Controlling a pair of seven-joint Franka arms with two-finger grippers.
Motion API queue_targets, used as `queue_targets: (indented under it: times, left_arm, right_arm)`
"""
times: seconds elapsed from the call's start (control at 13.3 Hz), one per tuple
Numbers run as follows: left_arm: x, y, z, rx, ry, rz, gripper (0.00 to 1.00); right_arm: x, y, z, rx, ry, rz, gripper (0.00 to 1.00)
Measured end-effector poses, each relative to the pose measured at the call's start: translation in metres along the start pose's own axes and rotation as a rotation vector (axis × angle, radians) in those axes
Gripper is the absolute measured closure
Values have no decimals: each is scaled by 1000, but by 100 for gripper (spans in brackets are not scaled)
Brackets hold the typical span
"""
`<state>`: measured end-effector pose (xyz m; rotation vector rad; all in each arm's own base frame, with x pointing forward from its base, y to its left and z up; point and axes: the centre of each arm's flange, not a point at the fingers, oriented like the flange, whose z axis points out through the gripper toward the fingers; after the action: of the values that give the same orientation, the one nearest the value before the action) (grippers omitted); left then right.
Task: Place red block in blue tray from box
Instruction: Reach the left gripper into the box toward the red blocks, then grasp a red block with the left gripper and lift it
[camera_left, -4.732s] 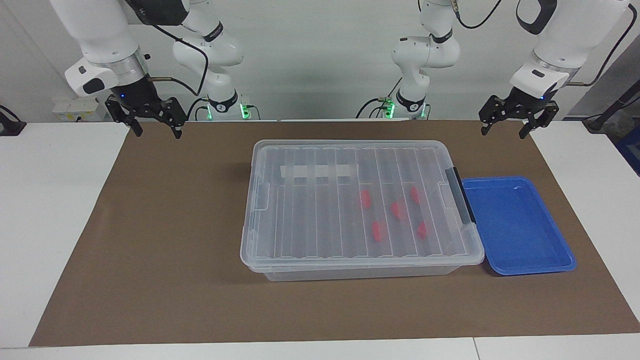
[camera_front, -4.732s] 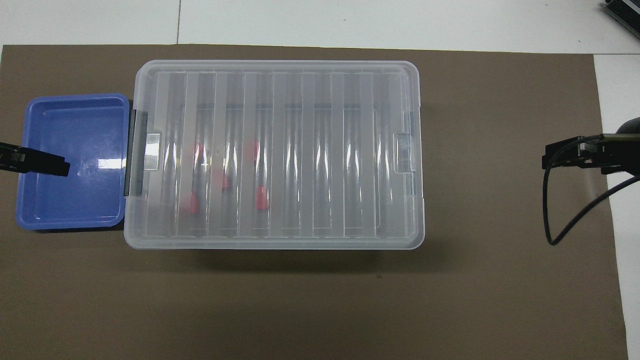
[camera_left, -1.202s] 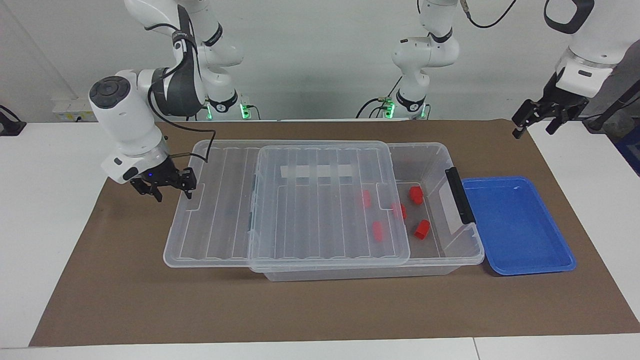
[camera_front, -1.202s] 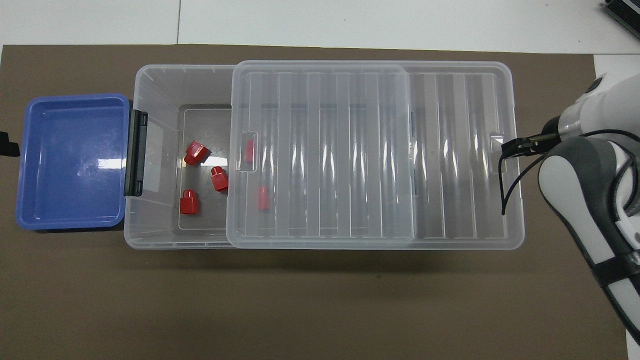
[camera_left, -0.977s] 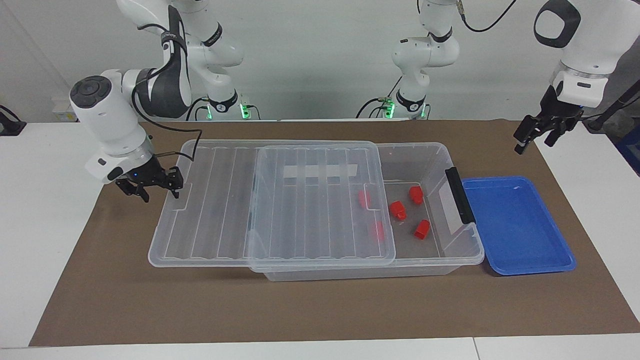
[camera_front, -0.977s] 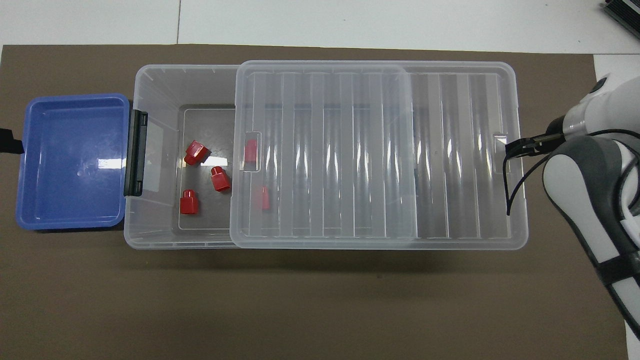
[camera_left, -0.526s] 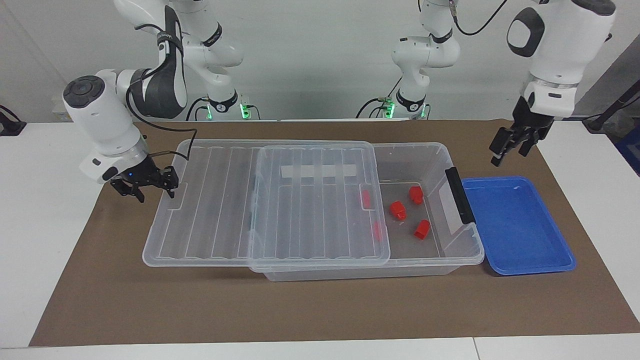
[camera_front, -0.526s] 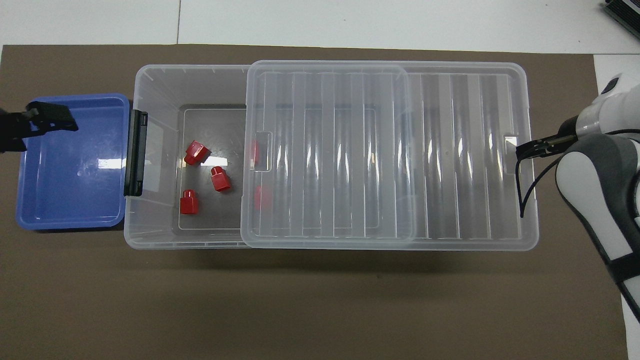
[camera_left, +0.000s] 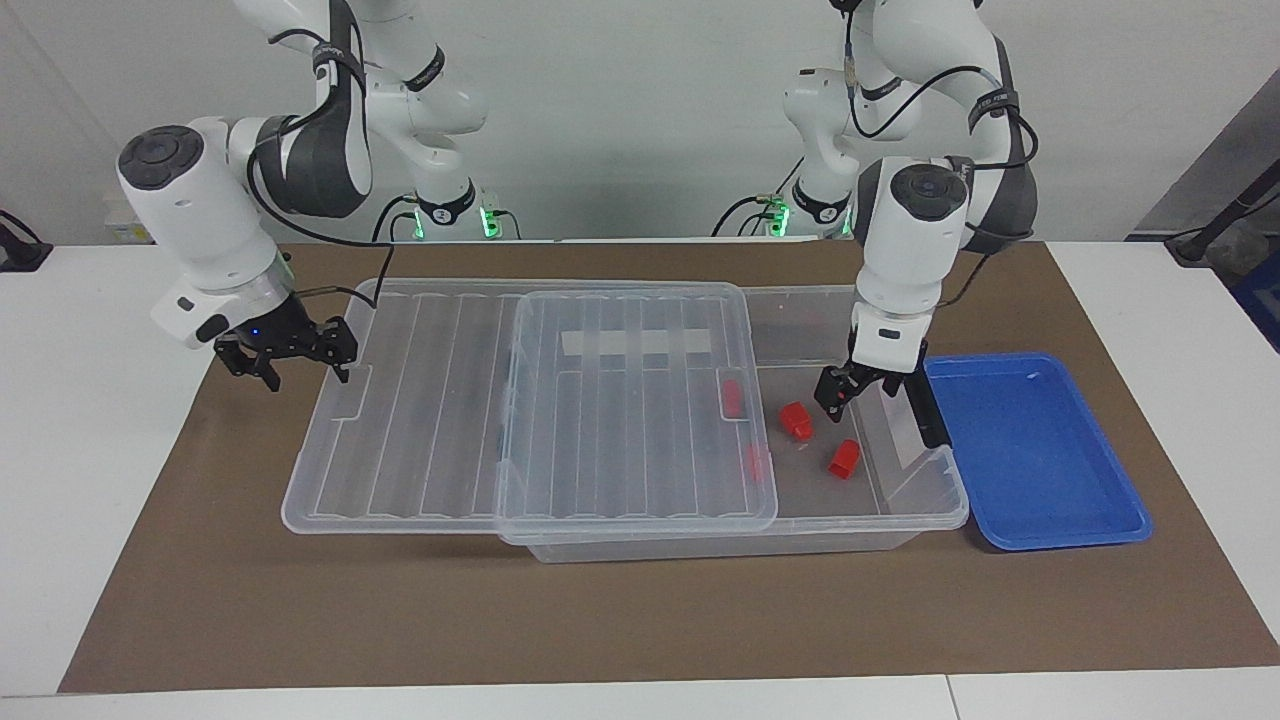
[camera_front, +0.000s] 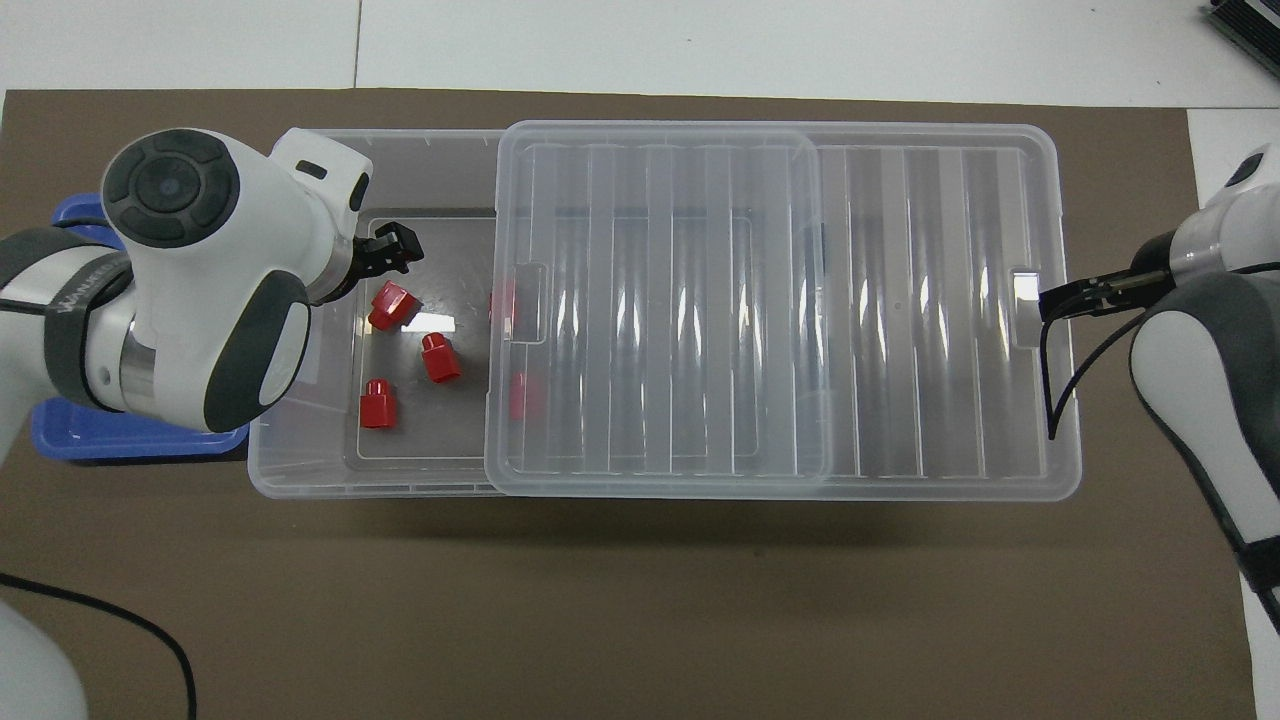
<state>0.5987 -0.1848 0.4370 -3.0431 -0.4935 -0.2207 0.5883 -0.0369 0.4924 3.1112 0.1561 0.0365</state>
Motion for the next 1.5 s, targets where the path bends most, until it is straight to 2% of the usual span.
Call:
queue_targets:
  times: [0.3,0.68,0.98,1.35,1.5]
  left_arm:
    - [-35,7,55,-22,6,-37,0]
    - [-56,18,69,-47,19,-87,2]
    - [-80,13,100,-47,8,-89,1]
    - [-97,21,115,-20,22,-21,2]
    - [-101,26,119,-23,26,-10,6]
  right_arm:
    - [-14,-21,-28,2,-14,85,5]
    - [-21,-63,-66,2,-2,177,1]
    - [-19,-69,-117,4,47,175,1]
    - [-21,-67,-137,4,46,178,1]
    - [-24,-66,-142,3,37,180,1]
